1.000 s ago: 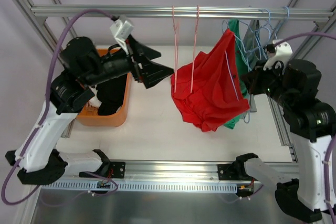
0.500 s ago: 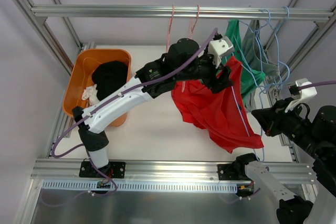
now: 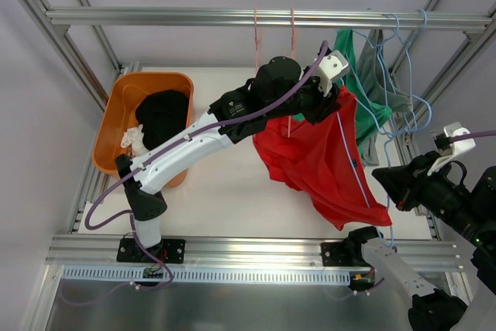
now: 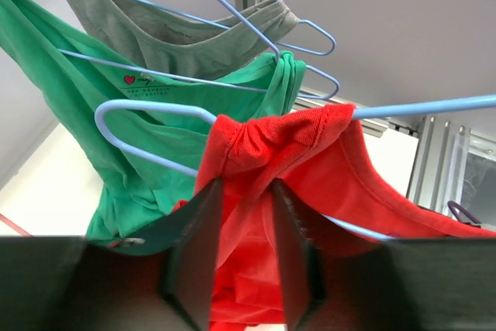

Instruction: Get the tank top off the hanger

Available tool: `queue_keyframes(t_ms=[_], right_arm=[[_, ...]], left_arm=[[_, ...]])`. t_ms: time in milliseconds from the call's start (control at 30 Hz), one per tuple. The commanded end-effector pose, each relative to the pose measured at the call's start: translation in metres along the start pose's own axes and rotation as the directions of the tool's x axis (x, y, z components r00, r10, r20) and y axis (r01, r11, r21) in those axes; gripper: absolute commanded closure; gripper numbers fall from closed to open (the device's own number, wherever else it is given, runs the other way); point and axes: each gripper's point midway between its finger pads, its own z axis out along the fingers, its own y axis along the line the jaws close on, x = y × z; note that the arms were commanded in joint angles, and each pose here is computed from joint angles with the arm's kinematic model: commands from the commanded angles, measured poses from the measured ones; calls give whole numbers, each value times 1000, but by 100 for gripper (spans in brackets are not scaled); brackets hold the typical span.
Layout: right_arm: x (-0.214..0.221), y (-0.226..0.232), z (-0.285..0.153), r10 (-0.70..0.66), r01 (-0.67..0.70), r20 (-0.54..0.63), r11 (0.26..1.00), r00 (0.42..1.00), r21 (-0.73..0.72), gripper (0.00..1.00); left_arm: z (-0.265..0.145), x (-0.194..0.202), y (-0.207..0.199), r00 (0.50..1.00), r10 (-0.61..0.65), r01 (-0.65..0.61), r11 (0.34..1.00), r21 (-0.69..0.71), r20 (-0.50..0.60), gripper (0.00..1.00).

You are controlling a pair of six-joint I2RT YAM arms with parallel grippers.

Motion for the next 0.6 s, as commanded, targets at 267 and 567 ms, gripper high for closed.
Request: queue_keyframes(t_ms=[267, 567], right_arm=[[-5, 3, 2, -32, 32, 23, 999, 999, -21, 100], [22, 32, -18, -121, 126, 36, 968, 992, -218, 100]], left_arm=[[-28, -46, 41, 990, -27, 61, 967, -249, 137, 100], [-87, -84, 114, 945, -76, 263, 753, -603, 317, 100]])
